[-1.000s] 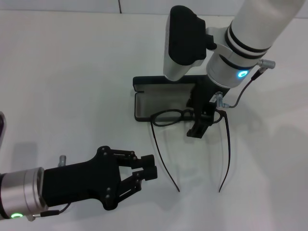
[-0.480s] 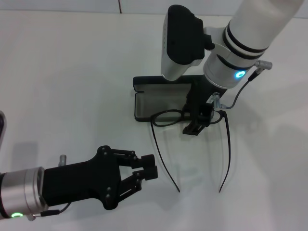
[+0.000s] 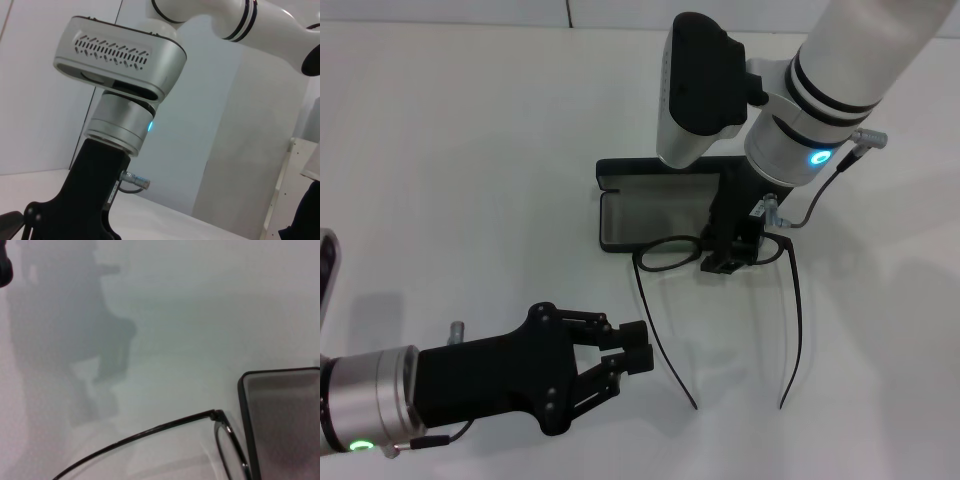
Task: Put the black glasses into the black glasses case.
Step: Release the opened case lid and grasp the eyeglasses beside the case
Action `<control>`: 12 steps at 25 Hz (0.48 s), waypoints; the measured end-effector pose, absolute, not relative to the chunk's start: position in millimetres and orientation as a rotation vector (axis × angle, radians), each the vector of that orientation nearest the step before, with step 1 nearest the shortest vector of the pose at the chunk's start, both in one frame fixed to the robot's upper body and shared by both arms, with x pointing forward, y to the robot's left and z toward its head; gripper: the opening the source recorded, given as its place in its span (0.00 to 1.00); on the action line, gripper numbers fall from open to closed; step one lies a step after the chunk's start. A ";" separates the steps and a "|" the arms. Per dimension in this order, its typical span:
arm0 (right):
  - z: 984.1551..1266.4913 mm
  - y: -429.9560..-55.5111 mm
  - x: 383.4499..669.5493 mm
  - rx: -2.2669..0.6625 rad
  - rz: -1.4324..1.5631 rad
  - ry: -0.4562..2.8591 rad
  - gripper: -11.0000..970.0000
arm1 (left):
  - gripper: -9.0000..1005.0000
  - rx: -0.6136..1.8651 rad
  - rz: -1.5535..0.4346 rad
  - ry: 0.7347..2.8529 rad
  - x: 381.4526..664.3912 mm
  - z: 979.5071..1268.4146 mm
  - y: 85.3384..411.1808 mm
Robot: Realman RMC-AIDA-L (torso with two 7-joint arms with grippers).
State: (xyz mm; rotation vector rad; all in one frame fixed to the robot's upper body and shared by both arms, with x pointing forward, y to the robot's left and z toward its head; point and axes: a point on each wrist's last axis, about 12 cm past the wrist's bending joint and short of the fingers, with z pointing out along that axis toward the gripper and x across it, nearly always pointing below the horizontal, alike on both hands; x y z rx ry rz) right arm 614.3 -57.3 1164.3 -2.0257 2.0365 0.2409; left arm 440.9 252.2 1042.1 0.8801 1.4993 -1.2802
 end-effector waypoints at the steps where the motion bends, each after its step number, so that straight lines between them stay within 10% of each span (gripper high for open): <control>1: 1164.3 -57.3 614.3 -2.025 0.241 2.037 0.44 | 0.20 0.880 -1.280 1.499 441.0 1042.1 252.2; 12: 1164.1 -57.4 614.5 -2.017 0.242 2.044 0.33 | 0.20 0.881 -1.281 1.498 441.3 1042.2 251.8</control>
